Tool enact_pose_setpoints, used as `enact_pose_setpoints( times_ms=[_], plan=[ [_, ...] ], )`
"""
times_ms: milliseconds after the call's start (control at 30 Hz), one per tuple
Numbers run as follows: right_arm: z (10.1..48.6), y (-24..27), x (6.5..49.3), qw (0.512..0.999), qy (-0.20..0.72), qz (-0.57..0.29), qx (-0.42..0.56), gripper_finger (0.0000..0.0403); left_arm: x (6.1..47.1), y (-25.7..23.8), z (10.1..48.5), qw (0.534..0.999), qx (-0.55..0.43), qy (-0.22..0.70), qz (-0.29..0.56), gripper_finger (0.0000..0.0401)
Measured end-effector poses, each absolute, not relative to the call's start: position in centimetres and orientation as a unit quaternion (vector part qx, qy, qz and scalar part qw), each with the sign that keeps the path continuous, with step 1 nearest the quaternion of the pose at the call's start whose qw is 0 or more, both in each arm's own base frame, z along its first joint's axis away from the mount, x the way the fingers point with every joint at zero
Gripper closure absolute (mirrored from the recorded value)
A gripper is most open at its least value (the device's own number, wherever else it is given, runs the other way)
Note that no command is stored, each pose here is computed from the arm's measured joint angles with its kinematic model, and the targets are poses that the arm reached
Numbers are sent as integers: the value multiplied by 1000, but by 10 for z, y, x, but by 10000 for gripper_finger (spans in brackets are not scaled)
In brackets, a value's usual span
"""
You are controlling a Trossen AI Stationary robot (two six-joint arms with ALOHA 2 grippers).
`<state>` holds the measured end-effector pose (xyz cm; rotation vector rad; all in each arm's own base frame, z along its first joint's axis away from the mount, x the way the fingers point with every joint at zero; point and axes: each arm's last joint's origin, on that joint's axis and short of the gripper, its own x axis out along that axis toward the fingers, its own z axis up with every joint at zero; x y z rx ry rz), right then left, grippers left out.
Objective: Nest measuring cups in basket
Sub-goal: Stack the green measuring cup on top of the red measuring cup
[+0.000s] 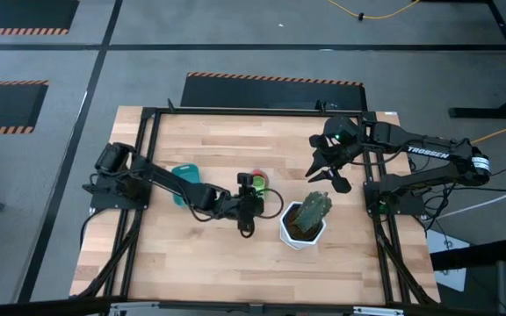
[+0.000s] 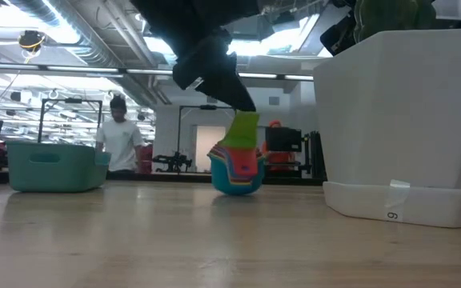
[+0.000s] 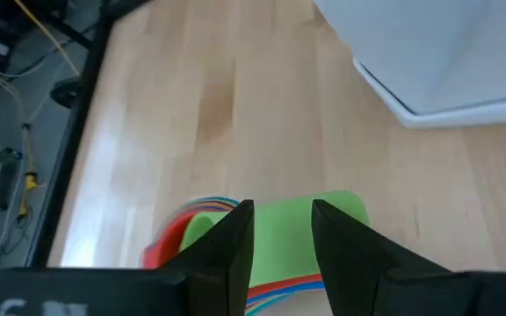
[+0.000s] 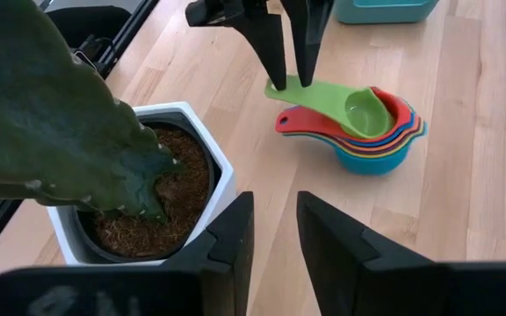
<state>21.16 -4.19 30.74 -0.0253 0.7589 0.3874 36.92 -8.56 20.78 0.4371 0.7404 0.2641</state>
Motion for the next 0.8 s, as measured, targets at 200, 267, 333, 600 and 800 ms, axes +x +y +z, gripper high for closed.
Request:
enact_pose_setpoints(
  times_ms=[200,267,333,600,800],
  plan=[
    [307,-42,212,910,368,189,-12,308,370,-85,209,900,214,352,141,291],
    [307,-42,212,910,368,189,-12,308,370,-85,210,900,216,346,151,291],
    [307,-42,212,910,368,189,-12,308,370,-85,210,898,219,344,161,291],
    [307,-42,212,910,368,189,-12,308,363,-92,226,902,226,317,186,291],
    [307,-42,211,911,368,189,-12,308,359,-105,225,899,253,319,164,291]
  ],
)
